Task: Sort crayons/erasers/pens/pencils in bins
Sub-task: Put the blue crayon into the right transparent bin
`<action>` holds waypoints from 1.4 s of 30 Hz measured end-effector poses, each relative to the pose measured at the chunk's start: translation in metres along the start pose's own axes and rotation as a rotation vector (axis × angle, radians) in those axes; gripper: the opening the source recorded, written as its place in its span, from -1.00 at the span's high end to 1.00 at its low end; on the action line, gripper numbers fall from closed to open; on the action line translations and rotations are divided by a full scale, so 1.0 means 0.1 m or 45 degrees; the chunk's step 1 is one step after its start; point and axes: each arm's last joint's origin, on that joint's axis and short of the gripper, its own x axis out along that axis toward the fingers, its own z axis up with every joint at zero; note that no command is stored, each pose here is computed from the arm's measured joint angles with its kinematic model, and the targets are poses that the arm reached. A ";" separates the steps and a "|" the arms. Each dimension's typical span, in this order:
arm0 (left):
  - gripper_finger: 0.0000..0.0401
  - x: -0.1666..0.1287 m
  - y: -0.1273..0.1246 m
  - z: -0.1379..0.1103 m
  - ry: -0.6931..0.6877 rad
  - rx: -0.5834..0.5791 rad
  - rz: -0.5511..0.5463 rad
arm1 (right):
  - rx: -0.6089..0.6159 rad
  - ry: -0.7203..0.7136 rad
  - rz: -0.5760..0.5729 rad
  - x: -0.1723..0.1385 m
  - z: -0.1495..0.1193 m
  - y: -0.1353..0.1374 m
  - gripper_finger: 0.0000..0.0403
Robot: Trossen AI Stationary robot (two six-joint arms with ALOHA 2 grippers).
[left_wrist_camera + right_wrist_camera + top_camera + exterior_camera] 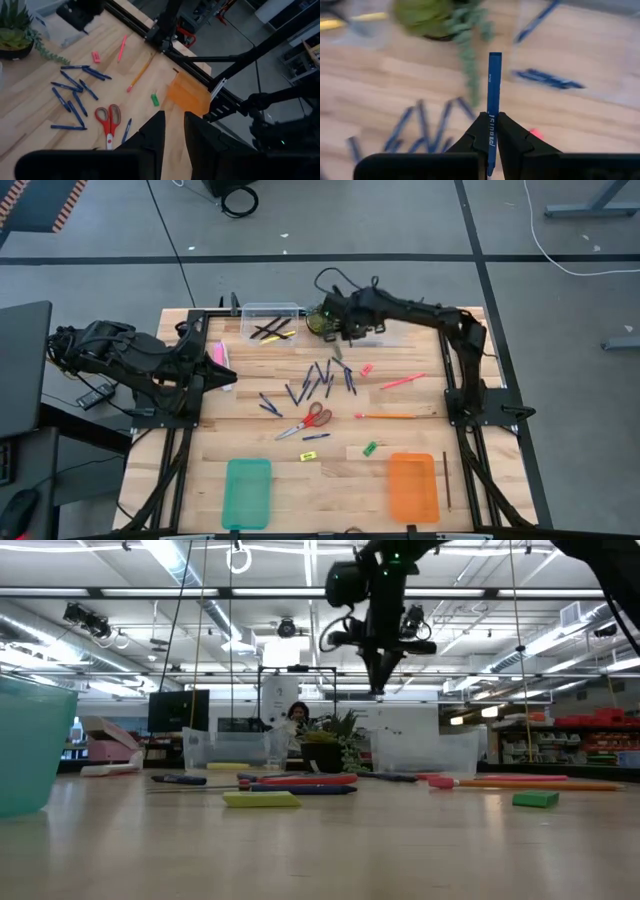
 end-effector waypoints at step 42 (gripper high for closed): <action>0.55 0.05 0.20 0.30 -0.365 -0.160 0.253 | -0.407 0.134 0.081 0.43 0.65 -0.67 0.39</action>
